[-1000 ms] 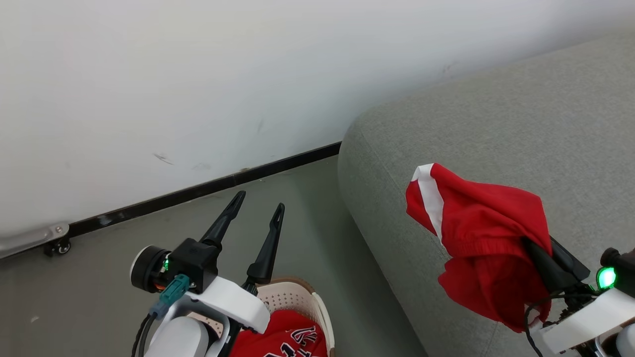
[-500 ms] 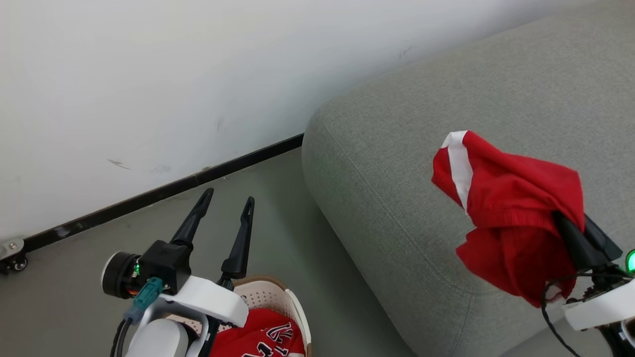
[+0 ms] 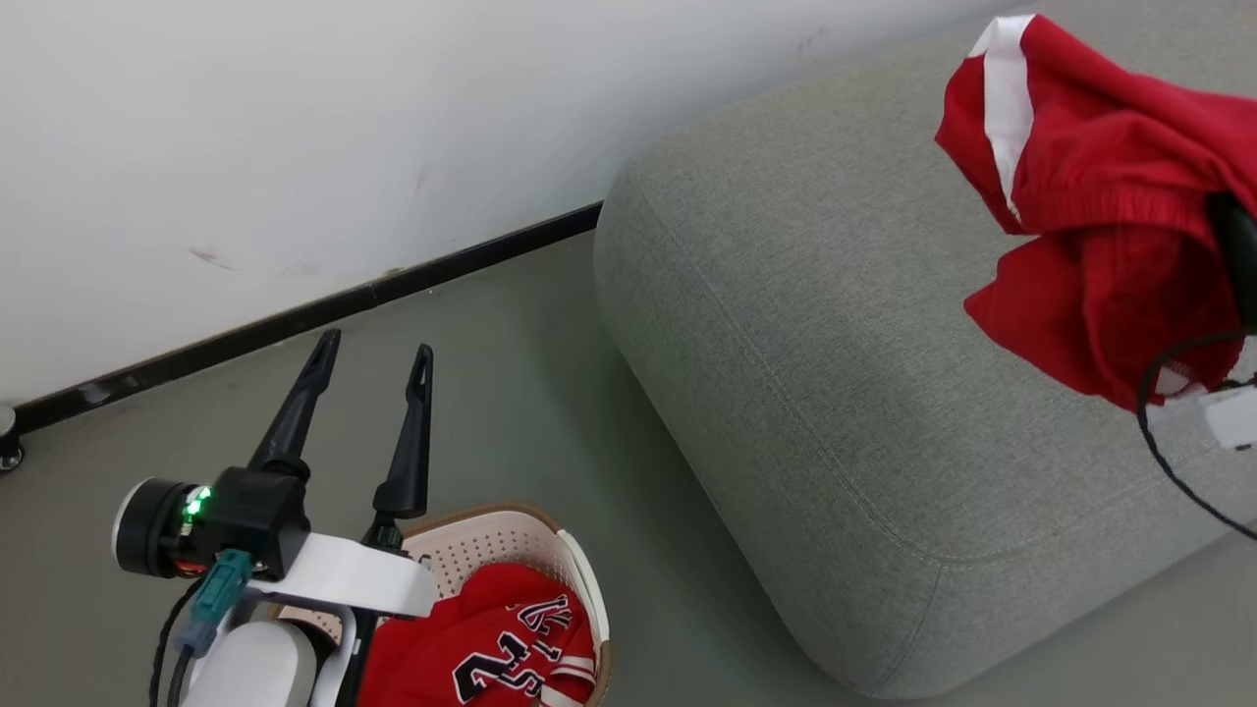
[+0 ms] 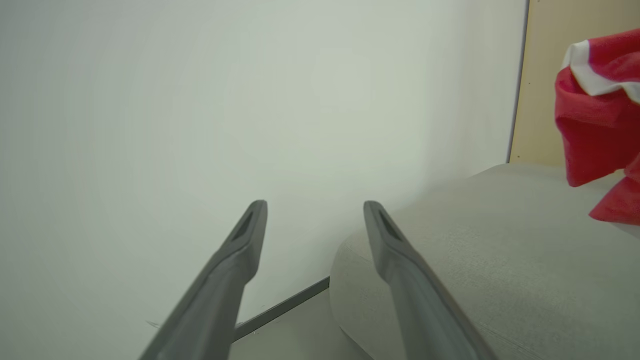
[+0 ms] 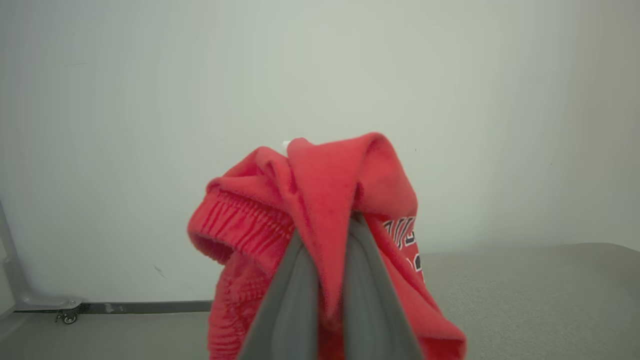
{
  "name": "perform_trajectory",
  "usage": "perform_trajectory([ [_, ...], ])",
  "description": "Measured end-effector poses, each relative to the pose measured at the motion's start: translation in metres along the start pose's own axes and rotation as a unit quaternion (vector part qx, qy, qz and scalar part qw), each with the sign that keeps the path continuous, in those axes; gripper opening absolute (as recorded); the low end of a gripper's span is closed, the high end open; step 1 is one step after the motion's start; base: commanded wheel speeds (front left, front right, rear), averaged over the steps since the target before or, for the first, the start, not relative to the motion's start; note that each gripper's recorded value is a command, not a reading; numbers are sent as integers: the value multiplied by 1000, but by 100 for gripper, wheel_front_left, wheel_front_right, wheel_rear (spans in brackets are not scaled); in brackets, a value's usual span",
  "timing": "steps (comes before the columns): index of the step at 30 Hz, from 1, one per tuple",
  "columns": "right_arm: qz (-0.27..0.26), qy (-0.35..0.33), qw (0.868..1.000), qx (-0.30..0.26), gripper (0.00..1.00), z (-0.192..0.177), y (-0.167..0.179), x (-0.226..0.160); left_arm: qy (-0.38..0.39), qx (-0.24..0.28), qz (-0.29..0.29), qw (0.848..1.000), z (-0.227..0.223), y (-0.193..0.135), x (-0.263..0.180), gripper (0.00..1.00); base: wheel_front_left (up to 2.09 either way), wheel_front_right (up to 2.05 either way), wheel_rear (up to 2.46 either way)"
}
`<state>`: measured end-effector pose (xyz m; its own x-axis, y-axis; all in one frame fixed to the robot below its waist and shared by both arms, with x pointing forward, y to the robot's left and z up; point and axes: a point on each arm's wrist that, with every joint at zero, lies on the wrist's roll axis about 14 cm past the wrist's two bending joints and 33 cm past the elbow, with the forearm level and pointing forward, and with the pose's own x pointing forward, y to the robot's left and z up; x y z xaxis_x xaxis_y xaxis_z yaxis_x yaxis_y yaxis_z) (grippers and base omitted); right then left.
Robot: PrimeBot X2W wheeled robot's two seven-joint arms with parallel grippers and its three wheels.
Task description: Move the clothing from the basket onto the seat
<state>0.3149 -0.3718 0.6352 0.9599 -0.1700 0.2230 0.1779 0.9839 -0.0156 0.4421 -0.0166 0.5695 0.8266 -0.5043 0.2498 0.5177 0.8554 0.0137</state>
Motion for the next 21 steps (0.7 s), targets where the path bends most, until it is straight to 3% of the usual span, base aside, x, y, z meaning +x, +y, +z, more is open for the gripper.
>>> perform_trajectory([
  [21, -49, 38, 998, -26, 0, 10, -38, 118, 19, 48, 66, 996, -11, 67, -18, 100, 0, 0, 0],
])
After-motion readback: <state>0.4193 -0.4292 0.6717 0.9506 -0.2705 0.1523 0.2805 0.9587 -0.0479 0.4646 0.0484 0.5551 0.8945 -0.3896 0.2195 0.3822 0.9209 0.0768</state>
